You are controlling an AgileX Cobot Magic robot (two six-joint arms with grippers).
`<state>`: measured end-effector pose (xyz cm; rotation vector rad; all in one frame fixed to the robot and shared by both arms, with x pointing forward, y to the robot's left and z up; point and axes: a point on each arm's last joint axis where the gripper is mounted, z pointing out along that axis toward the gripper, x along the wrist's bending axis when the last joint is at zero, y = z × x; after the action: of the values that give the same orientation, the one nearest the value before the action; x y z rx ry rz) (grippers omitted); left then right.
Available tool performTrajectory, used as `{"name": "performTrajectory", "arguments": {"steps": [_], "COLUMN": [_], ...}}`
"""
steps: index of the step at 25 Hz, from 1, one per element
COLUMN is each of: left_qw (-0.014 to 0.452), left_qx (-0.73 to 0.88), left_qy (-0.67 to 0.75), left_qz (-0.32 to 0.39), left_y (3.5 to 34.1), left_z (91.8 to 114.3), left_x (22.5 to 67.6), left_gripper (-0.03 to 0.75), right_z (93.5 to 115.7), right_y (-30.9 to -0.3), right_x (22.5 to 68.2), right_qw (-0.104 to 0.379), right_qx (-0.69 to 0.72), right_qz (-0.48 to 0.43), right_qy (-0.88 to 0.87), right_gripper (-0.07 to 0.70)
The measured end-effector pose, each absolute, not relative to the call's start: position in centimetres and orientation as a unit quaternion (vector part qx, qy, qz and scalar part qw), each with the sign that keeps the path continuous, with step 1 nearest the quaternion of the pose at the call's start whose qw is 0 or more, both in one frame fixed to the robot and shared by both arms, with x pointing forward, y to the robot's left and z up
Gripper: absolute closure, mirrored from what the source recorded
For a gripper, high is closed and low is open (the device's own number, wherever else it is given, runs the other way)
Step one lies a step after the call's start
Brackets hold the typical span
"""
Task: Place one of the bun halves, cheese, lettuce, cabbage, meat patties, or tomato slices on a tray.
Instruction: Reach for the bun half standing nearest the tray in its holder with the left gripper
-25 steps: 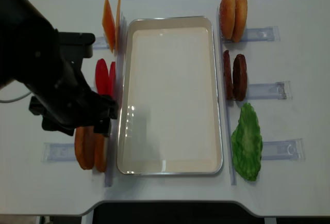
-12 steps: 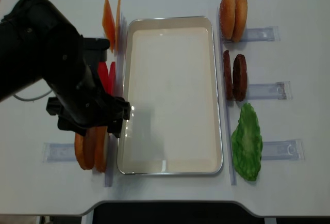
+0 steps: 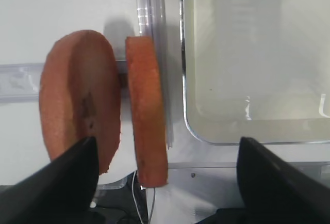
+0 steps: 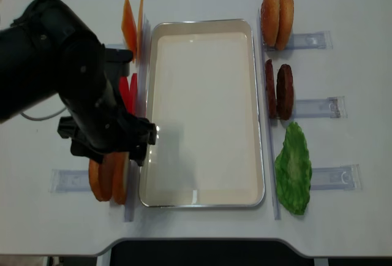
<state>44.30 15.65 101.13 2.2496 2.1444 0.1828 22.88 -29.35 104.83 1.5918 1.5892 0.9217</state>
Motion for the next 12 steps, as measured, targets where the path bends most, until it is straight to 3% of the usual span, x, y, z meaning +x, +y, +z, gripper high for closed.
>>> {"name": "performTrajectory", "arguments": {"steps": [12], "left_qw": [-0.017], "left_qx": [0.728], "left_qy": [0.684], "left_qz": [0.054], "left_y": [15.2], "left_z": [99.4], "left_x": [44.9], "left_gripper": [0.073], "right_z": [104.8], "right_y": [-29.3], "right_x": [22.9], "right_qw": [0.348], "right_qx": [0.614], "right_qz": [0.355], "right_qy": [0.613], "right_gripper": [0.163]}}
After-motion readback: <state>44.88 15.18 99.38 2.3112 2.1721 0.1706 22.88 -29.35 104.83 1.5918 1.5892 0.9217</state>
